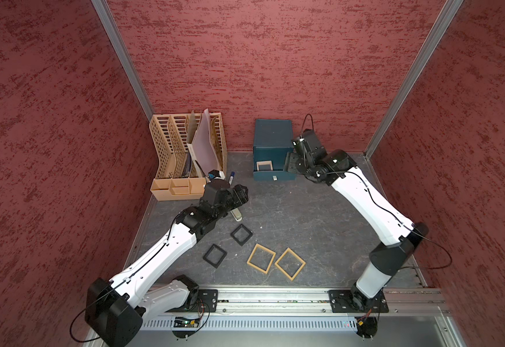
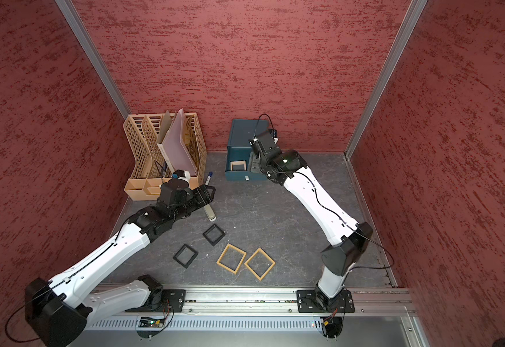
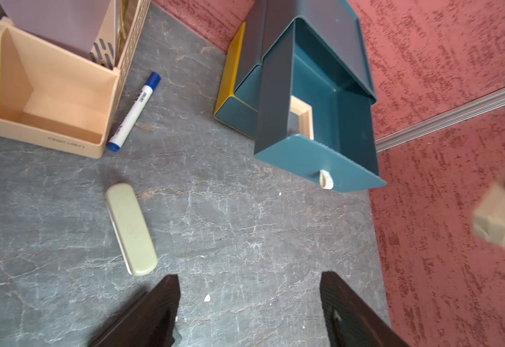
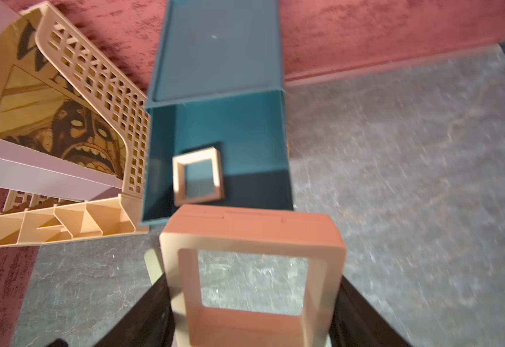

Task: Place the brooch boxes into the drawer by color
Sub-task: Place the brooch box in the drawer.

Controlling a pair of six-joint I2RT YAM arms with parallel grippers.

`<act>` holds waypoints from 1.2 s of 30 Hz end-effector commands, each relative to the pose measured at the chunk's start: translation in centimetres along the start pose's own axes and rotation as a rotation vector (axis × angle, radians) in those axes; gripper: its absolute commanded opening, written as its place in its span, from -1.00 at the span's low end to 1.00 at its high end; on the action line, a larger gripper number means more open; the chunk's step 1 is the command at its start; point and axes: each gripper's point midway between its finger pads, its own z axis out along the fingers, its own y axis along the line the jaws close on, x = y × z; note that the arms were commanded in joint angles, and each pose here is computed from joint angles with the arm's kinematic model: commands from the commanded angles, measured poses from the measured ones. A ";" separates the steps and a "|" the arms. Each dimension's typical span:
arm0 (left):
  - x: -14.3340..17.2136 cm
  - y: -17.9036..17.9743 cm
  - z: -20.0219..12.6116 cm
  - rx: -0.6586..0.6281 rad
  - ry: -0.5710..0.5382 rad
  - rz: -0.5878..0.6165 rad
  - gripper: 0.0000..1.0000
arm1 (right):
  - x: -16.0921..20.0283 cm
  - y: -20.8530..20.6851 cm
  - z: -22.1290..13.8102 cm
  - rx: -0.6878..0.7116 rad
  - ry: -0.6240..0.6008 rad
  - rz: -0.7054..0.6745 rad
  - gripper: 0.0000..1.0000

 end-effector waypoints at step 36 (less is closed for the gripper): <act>-7.6 -2.8 3.1 0.138 -0.037 -0.076 0.67 | 0.2 -0.7 14.2 0.106 0.164 -0.113 0.19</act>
